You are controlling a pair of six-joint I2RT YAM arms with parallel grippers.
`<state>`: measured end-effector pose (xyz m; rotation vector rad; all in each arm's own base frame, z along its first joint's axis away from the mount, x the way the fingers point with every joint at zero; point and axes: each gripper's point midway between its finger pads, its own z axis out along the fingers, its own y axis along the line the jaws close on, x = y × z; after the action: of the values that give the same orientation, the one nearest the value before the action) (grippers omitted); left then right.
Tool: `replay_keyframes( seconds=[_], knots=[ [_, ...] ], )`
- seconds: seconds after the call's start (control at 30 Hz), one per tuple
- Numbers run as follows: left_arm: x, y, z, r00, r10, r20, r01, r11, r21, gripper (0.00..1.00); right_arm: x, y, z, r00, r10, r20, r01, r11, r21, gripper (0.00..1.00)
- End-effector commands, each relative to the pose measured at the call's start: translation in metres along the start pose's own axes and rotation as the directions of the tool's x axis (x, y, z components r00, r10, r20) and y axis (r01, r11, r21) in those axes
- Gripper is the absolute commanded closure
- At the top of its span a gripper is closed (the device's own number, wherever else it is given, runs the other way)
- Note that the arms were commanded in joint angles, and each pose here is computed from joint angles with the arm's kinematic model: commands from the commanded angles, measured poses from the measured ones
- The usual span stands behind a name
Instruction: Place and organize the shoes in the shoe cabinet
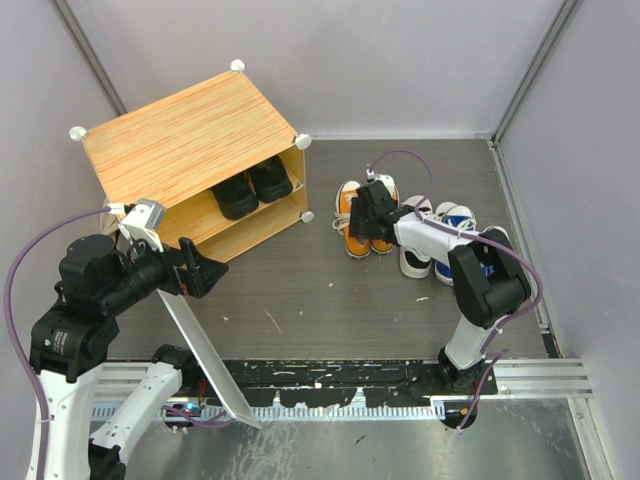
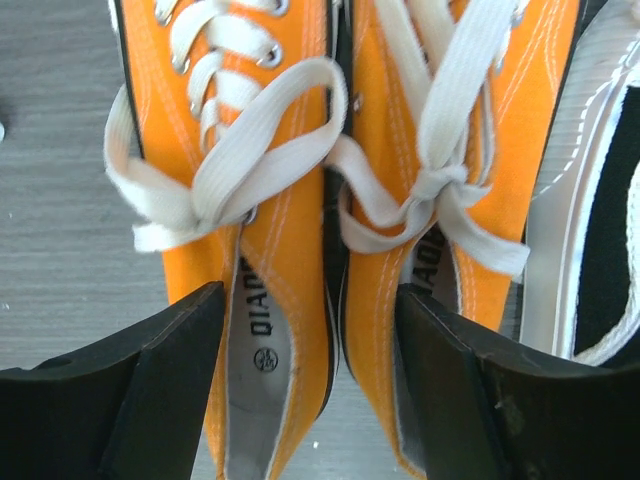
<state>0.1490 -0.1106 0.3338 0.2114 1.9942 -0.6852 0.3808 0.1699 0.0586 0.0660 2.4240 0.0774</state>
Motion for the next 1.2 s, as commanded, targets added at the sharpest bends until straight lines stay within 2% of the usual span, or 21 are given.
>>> replay_keyframes(
  seconds=[0.0,0.23,0.4,0.47,0.5,0.53,0.57,0.7,0.83,1.0,1.17],
  knots=[
    [-0.011,-0.003,0.000,0.999,0.022,0.029,-0.022,1.000,0.011,0.02,0.008,-0.023,0.021,0.996,0.079,-0.031,-0.079,0.997,0.013,0.30],
    [-0.012,0.001,0.002,1.000,0.010,0.025,-0.010,1.000,-0.011,0.02,0.034,-0.011,0.034,0.991,0.064,-0.119,-0.072,0.995,-0.070,0.40],
    [-0.016,0.000,0.004,1.000,-0.005,0.031,0.006,1.000,-0.013,0.02,0.054,-0.015,0.030,0.985,0.082,-0.150,-0.094,0.992,-0.080,0.59],
    [-0.019,-0.002,0.003,0.999,-0.008,0.033,0.009,1.000,-0.005,0.02,0.058,-0.017,0.023,0.986,0.087,-0.145,-0.100,0.991,-0.090,0.72],
    [-0.021,-0.003,0.003,0.999,-0.010,0.034,0.010,1.000,-0.005,0.02,0.059,-0.016,0.018,0.986,0.086,-0.140,-0.101,0.989,-0.104,0.86],
    [-0.022,-0.004,0.003,0.999,-0.011,0.036,0.011,1.000,-0.003,0.02,0.058,-0.015,0.012,0.988,0.085,-0.131,-0.102,0.987,-0.123,0.95],
    [-0.023,-0.005,0.003,0.999,-0.013,0.037,0.013,1.000,0.000,0.02,0.057,-0.013,0.004,0.989,0.083,-0.119,-0.100,0.985,-0.142,0.98],
    [-0.028,-0.007,0.005,0.998,-0.030,0.054,0.030,0.999,0.017,0.02,0.051,-0.004,-0.032,0.998,0.024,-0.052,-0.033,0.983,-0.182,0.99],
    [-0.034,-0.009,0.005,0.997,-0.032,0.070,0.031,0.999,0.019,0.02,0.051,0.023,-0.078,0.994,-0.107,-0.026,0.097,0.960,-0.262,0.99],
    [-0.041,-0.014,0.001,0.996,-0.048,0.080,0.046,0.999,0.029,0.02,0.057,0.074,-0.140,0.973,-0.225,0.042,0.220,0.872,-0.437,0.99],
    [-0.039,-0.015,0.000,0.994,-0.075,0.083,0.073,0.997,0.032,0.02,0.063,0.116,-0.178,0.945,-0.308,0.110,0.316,0.771,-0.553,0.99]
  ],
)
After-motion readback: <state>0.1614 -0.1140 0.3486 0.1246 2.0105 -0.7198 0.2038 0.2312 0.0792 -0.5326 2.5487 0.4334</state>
